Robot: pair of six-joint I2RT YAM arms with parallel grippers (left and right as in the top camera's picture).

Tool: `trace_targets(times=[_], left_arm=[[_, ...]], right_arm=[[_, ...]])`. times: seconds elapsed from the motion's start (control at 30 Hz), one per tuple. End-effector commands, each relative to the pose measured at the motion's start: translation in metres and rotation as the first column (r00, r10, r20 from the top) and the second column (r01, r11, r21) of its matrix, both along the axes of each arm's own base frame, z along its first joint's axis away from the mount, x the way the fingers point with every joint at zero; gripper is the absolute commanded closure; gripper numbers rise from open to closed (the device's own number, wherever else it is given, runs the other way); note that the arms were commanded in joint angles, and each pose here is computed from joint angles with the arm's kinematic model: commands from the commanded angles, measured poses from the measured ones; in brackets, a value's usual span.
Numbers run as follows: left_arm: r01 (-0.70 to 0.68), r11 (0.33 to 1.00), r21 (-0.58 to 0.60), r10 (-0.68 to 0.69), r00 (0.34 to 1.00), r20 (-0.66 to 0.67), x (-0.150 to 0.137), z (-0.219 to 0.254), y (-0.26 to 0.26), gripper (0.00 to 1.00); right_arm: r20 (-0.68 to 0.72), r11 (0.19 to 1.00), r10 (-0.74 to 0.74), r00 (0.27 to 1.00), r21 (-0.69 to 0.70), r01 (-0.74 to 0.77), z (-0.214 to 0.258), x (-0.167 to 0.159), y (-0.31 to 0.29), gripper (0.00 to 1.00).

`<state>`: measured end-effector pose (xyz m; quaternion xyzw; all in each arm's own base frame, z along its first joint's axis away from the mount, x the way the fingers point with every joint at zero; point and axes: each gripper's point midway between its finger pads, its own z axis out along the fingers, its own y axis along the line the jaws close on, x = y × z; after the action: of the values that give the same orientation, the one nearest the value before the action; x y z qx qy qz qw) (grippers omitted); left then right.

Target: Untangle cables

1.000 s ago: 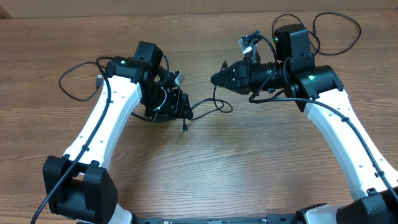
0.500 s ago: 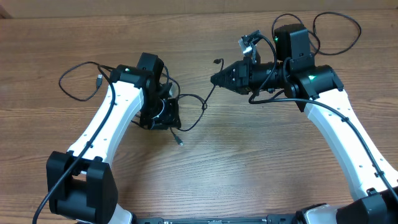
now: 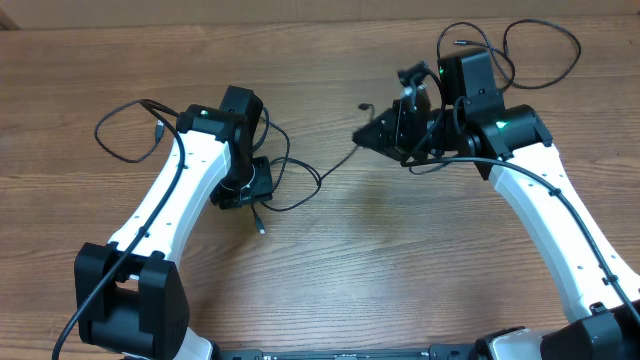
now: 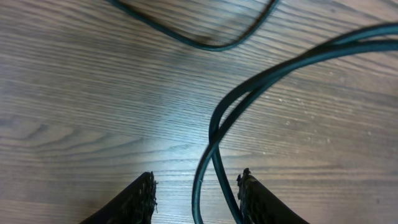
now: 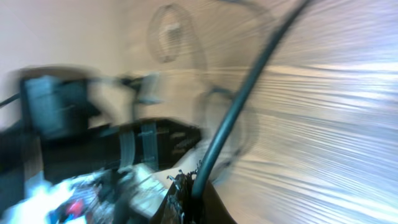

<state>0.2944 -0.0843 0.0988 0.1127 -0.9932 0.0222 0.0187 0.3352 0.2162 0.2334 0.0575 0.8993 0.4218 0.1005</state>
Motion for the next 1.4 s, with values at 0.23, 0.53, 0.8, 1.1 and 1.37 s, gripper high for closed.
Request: trace_targets(times=[0.23, 0.53, 0.8, 1.1, 1.37], left_arm=[[-0.152, 0.975, 0.16, 0.153, 0.988, 0.008, 0.0, -0.004, 0.039, 0.53], [-0.155, 0.974, 0.162, 0.156, 0.988, 0.007, 0.0, -0.004, 0.041, 0.51], [-0.155, 0.973, 0.168, 0.156, 0.988, 0.01, 0.0, -0.004, 0.042, 0.5], [-0.154, 0.972, 0.18, 0.154, 0.988, 0.012, 0.0, -0.004, 0.044, 0.51], [-0.187, 0.95, 0.249, 0.187, 0.982, 0.022, 0.003, 0.028, 0.071, 0.58]], right_arm=[[0.098, 0.858, -0.262, 0.96, -0.431, 0.278, -0.035, 0.019, -0.08, 0.96], [0.109, 0.804, -0.297, 0.949, -0.508, 0.31, -0.041, 0.017, -0.098, 0.96], [0.147, 0.715, -0.367, 0.918, -0.587, 0.38, -0.044, 0.018, -0.121, 0.96], [0.233, 0.505, -0.517, 0.823, -0.694, 0.513, -0.044, 0.014, -0.167, 0.94], [0.205, 0.492, -0.561, 0.802, -0.697, 0.521, -0.047, 0.012, -0.184, 0.92]])
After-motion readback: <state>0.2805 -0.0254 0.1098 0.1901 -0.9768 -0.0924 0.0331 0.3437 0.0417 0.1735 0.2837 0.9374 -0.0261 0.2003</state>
